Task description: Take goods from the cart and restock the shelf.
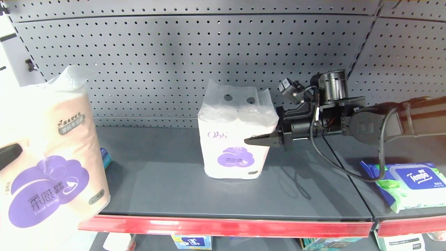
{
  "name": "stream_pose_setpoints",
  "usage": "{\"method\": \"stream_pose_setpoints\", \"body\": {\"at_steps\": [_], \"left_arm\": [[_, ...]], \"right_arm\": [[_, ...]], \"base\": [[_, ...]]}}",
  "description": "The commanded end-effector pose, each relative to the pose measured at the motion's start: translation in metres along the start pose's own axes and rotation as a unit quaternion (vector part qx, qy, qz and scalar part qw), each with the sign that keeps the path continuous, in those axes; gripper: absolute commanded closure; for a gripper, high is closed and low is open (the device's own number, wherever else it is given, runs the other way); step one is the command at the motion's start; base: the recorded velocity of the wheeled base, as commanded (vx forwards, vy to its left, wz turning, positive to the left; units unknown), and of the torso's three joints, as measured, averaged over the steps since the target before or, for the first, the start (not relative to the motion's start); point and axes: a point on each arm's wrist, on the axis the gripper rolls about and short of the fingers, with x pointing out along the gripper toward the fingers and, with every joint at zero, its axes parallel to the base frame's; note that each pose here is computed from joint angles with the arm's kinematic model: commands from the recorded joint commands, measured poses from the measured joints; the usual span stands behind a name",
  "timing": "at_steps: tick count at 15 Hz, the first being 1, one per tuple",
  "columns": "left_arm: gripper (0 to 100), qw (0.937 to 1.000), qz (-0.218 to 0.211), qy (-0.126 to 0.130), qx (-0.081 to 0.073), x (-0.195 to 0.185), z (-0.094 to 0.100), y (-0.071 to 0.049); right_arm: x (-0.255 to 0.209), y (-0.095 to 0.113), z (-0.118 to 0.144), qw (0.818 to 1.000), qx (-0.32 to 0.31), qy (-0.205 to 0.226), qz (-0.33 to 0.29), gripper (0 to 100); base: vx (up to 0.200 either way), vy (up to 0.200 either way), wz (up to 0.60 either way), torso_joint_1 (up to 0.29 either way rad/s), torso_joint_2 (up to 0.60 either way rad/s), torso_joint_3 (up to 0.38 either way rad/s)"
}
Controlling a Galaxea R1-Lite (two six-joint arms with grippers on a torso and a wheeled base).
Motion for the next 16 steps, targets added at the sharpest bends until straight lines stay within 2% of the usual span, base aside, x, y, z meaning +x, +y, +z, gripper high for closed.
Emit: {"method": "stream_pose_setpoints", "body": {"at_steps": [1, 2, 4, 9, 16], "left_arm": [[100, 1.0000, 0.000, 0.000, 0.000, 0.000, 0.000, 0.000], [100, 1.0000, -0.001, 0.005, -0.002, 0.002, -0.001, 0.000], [100, 1.0000, -0.001, 0.006, -0.002, 0.003, -0.001, 0.000], [100, 1.0000, 0.000, 0.009, -0.002, 0.003, -0.004, 0.000], [100, 0.9999, 0.001, 0.012, -0.003, 0.003, -0.005, 0.000]], "right_arm": [[-0.010, 0.017, 0.009, 1.000, -0.005, -0.003, 0.002, 100], [-0.019, 0.034, 0.003, 1.000, 0.003, 0.008, -0.002, 100], [-0.020, 0.051, 0.005, 1.000, 0.003, 0.012, 0.005, 100], [-0.020, 0.081, -0.002, 0.999, 0.012, 0.033, 0.014, 100], [-0.019, 0.092, -0.002, 0.999, 0.013, 0.040, 0.017, 100]], "base": [[0.000, 0.000, 0.00, 0.000, 0.00, 0.000], [0.000, 0.000, 0.00, 0.000, 0.00, 0.000], [0.000, 0.000, 0.00, 0.000, 0.00, 0.000], [0.000, 0.000, 0.00, 0.000, 0.00, 0.000], [0.000, 0.000, 0.00, 0.000, 0.00, 0.000]]}}
